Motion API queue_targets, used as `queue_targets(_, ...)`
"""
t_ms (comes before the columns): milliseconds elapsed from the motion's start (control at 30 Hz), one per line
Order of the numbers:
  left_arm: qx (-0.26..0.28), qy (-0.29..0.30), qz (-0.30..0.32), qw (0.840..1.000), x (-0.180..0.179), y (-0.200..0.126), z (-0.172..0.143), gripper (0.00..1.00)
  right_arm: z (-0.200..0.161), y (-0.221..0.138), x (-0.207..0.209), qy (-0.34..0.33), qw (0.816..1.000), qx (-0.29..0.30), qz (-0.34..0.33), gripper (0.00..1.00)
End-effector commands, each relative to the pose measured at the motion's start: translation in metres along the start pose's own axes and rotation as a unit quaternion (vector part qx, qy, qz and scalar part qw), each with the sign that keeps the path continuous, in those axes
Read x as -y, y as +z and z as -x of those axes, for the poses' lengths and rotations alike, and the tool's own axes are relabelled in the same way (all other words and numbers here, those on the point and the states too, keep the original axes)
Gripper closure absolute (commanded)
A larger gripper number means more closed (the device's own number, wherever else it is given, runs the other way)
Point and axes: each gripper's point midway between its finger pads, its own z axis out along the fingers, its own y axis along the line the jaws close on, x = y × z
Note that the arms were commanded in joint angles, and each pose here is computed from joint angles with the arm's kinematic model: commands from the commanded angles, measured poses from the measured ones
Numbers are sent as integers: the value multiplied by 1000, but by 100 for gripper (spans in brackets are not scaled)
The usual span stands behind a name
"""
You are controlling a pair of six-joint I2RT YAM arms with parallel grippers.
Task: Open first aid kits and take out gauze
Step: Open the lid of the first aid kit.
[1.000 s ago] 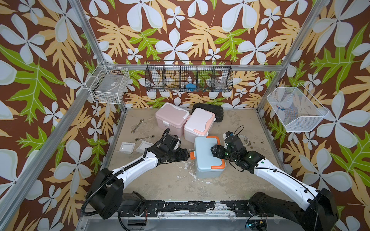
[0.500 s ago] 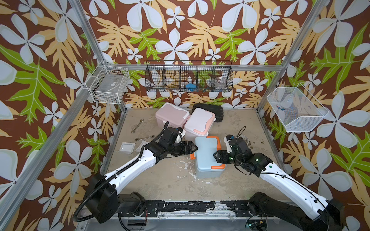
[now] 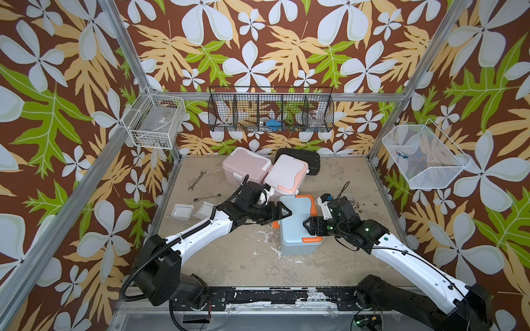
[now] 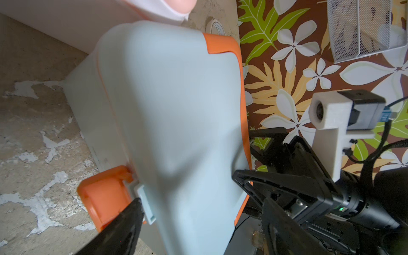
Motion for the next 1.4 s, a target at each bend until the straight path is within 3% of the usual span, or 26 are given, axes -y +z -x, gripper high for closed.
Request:
queue_targets(0,1,4,-13,1000,5,2,1,15,-20,3,6,-9,999,-41,-9,21)
queue_targets(433,-9,1,-30,1000,11,7,-4,15,-20,5,-2,-5,999,-46,15,21)
queue_targets(767,-20,-8,-126,992,52,-8,-8,14,-23,6,-26,8,995,-53,84,21)
queue_targets(967,-13,-8,-150,989,69,-20,-5,14,-21,4,-23,14,996,-51,74,20)
queue_targets(1200,-3,4,-161,987,91,-28,7,14,-3,-9,-5,4,1000,-20,8,0)
queue_targets(1367,2,5,-168,986,102,-30,15,14,10,-25,-17,2,999,10,31,0)
